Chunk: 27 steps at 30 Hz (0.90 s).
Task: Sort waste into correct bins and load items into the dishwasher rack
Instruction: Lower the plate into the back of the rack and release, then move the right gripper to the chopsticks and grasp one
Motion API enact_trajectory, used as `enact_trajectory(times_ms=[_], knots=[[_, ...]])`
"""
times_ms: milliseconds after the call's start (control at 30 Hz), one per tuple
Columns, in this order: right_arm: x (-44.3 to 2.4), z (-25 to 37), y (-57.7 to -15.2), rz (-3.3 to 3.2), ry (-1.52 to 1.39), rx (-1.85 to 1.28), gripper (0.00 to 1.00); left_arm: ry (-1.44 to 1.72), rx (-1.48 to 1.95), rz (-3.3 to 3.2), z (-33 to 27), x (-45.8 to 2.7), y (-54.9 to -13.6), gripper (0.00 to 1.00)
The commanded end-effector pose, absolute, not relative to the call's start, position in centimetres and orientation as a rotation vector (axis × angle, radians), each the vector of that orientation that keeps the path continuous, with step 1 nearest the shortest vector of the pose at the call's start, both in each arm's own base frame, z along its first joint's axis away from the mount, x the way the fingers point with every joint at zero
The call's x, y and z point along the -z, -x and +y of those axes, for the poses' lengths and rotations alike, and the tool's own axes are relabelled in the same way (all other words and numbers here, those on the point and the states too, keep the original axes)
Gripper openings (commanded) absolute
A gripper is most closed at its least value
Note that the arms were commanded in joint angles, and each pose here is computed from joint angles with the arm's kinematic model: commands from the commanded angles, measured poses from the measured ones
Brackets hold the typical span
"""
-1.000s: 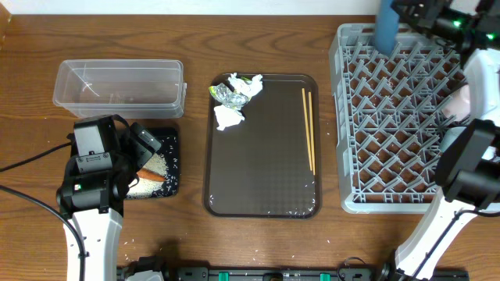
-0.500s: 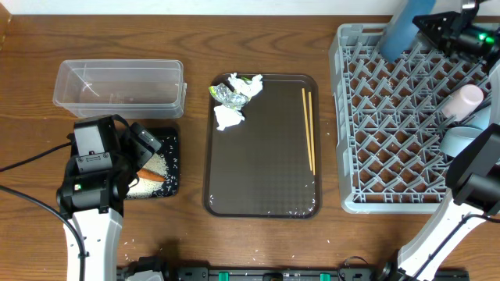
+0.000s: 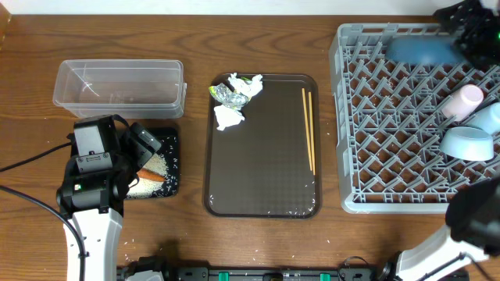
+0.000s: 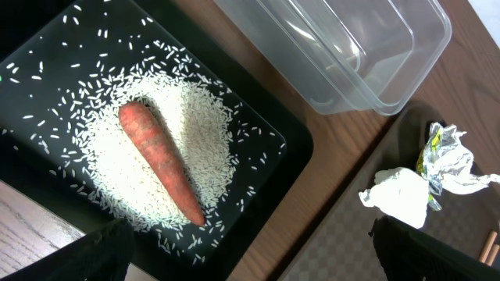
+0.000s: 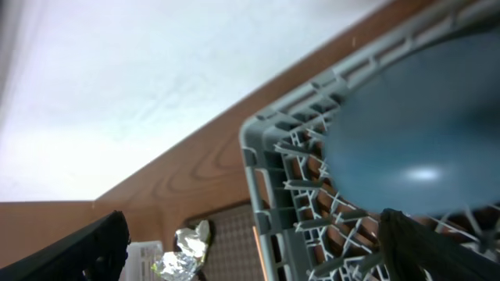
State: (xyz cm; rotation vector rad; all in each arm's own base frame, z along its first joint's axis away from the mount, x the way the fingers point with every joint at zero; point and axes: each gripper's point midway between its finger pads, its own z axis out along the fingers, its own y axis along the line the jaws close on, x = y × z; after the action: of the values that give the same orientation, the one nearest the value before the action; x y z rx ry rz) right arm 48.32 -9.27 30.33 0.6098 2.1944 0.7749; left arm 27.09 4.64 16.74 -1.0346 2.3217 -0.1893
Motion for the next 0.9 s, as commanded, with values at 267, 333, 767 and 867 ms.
enact_trajectory(times_ms=[267, 333, 767, 867], knots=[[-39.1, -1.7, -41.9, 2.148, -0.330, -0.688, 0.99, 1.033, 0.173, 2.303, 5.1, -17.5, -27.4, 1.00], [-39.7, 1.2, -40.9, 2.162, -0.232, -0.709, 0.99, 1.033, 0.173, 2.304, 5.1, -17.5, -27.4, 1.00], [-27.7, 18.9, -40.0, 2.524, 0.178, -0.476, 0.99, 1.033, 0.173, 2.304, 5.1, -17.5, -27.4, 1.00], [-22.5, 21.1, -41.1, 2.602, 0.225, -0.310, 0.98, 1.033, 0.173, 2.304, 5.1, -17.5, -27.4, 1.00]])
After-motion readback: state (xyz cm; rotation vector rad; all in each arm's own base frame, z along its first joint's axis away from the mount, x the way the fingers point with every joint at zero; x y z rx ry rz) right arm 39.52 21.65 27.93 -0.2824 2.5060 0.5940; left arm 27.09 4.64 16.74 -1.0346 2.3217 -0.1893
